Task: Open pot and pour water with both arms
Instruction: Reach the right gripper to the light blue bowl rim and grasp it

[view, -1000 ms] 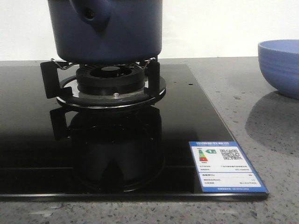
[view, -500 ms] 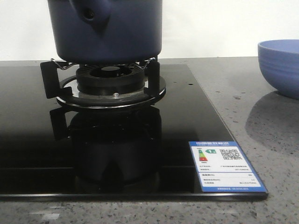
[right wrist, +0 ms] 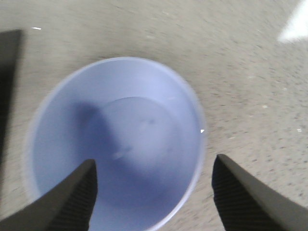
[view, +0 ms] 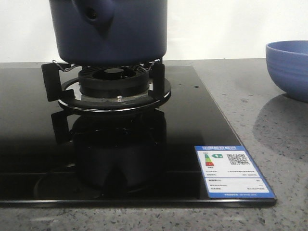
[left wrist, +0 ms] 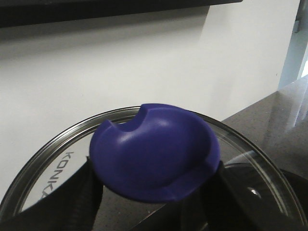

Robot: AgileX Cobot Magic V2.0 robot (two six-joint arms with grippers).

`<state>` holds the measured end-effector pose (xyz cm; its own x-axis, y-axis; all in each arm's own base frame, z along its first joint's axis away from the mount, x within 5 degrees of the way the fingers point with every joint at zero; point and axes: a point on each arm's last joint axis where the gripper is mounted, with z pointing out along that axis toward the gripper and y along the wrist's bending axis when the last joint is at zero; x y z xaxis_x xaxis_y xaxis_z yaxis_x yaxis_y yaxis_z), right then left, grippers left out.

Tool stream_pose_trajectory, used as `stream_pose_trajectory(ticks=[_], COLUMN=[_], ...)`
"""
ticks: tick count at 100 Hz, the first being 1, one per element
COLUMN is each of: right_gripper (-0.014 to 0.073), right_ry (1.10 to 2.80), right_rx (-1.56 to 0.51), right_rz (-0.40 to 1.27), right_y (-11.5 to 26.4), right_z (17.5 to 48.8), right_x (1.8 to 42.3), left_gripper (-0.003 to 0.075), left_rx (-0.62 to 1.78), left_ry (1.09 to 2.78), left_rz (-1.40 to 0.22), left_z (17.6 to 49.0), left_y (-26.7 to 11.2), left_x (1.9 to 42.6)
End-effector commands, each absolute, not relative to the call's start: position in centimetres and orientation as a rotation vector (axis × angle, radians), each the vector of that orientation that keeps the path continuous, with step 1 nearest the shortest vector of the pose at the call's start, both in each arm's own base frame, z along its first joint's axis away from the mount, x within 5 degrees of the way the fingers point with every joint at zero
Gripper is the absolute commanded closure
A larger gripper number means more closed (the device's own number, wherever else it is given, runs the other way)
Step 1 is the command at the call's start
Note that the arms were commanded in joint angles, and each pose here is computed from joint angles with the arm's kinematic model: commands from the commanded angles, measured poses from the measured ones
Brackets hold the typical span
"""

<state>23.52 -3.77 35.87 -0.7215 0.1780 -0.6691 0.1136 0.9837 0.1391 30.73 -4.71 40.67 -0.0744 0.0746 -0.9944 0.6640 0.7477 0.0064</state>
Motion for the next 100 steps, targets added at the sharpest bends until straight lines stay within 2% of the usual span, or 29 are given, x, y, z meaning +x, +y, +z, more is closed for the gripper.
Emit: stream_pose_trajectory(ticks=[1,32,40,47,66,80,100], right_gripper=[0.0135,0.0137,0.0182,0.0279,0.0668,0.0659,0.0659], right_ry=[2.355,2.55,2.593,2.613,2.621,2.635,2.614], right_rx=[0.235,0.296,0.304,0.308,0.305,0.303,0.295], right_rz=[0.077,0.117,0.129,0.134,0.137,0.143,0.193], right_y=[-5.2,-7.3,-7.5,-7.6,-7.6,-7.5,-7.2], right_z=[36.9,31.5,30.3,29.7,29.7,29.8,32.1], right_x=[25.5,31.2,31.9,32.2,32.1,32.0,32.2], left_gripper=[0.0406,0.0406,0.0406,0.0406,0.0406,0.0406,0.0406], left_rx=[0.57,0.567,0.566,0.566,0.566,0.566,0.566], left_ry=[1.482,1.482,1.482,1.482,1.482,1.482,1.482], left_rz=[-0.581,-0.58,-0.579,-0.579,-0.579,-0.579,-0.579], left_z=[43.7,43.7,43.7,43.7,43.7,43.7,43.7], left_y=[-4.7,-4.6,-4.6,-4.6,-4.6,-4.6,-4.6], left_x=[29.3,29.3,29.4,29.4,29.4,29.4,29.4])
